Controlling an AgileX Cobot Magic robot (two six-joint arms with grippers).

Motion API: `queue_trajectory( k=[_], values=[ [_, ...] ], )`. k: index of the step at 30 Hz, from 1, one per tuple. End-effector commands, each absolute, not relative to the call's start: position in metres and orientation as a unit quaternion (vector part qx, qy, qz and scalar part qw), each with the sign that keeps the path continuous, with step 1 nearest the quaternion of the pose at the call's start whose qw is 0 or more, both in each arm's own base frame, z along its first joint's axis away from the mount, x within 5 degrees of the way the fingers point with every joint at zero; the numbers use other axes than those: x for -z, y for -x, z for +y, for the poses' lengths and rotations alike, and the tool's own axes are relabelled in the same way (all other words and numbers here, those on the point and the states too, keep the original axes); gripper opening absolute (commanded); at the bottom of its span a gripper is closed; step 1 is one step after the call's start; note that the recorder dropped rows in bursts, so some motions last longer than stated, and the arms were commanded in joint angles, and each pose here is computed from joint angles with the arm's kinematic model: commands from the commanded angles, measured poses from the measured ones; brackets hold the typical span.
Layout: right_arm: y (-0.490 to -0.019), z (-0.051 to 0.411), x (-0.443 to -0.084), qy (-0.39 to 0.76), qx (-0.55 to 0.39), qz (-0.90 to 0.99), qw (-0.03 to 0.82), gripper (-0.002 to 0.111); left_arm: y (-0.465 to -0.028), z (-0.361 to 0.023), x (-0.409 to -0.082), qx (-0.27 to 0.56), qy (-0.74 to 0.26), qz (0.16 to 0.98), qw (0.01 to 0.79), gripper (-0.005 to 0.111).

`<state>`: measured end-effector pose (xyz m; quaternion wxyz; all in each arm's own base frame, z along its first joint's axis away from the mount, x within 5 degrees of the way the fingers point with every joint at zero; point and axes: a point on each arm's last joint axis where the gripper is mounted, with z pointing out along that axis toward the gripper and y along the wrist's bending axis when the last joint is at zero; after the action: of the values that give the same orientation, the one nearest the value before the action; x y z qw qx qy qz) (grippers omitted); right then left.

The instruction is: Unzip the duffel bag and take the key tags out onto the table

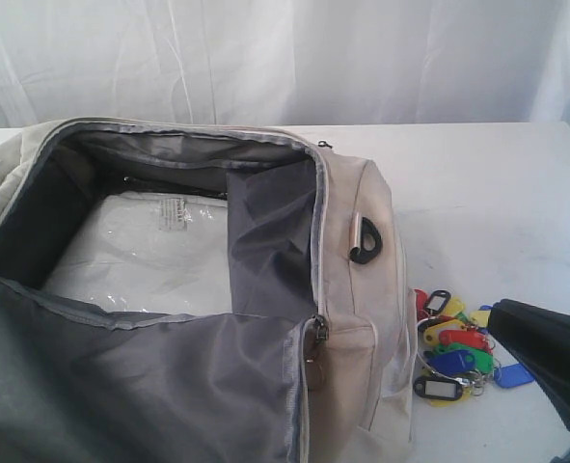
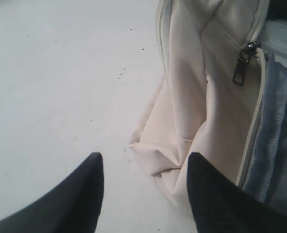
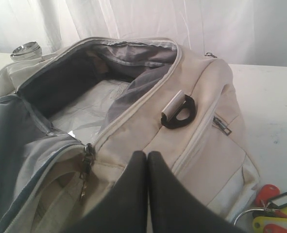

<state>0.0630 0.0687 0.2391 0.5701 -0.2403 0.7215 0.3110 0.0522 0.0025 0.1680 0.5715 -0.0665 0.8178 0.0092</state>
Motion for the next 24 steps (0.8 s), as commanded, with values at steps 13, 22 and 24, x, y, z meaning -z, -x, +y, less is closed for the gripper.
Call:
queue_trajectory(
  k=[13, 22, 24],
  values=[
    [-0.062, 0.067, -0.239, 0.238, -0.314, 0.718, 0.574, 0.000, -0.051, 0.005, -0.167, -0.044, 0.048, 0.821, 0.568, 0.056],
    [-0.073, 0.040, -0.245, 0.118, -0.236, 0.724, 0.637, 0.000, -0.051, 0.005, -0.167, -0.044, 0.048, 0.821, 0.568, 0.056],
    [-0.076, 0.029, -0.246, 0.068, -0.196, 0.725, 0.657, 0.000, -0.051, 0.005, -0.167, -0.044, 0.048, 0.821, 0.568, 0.056]
  ],
)
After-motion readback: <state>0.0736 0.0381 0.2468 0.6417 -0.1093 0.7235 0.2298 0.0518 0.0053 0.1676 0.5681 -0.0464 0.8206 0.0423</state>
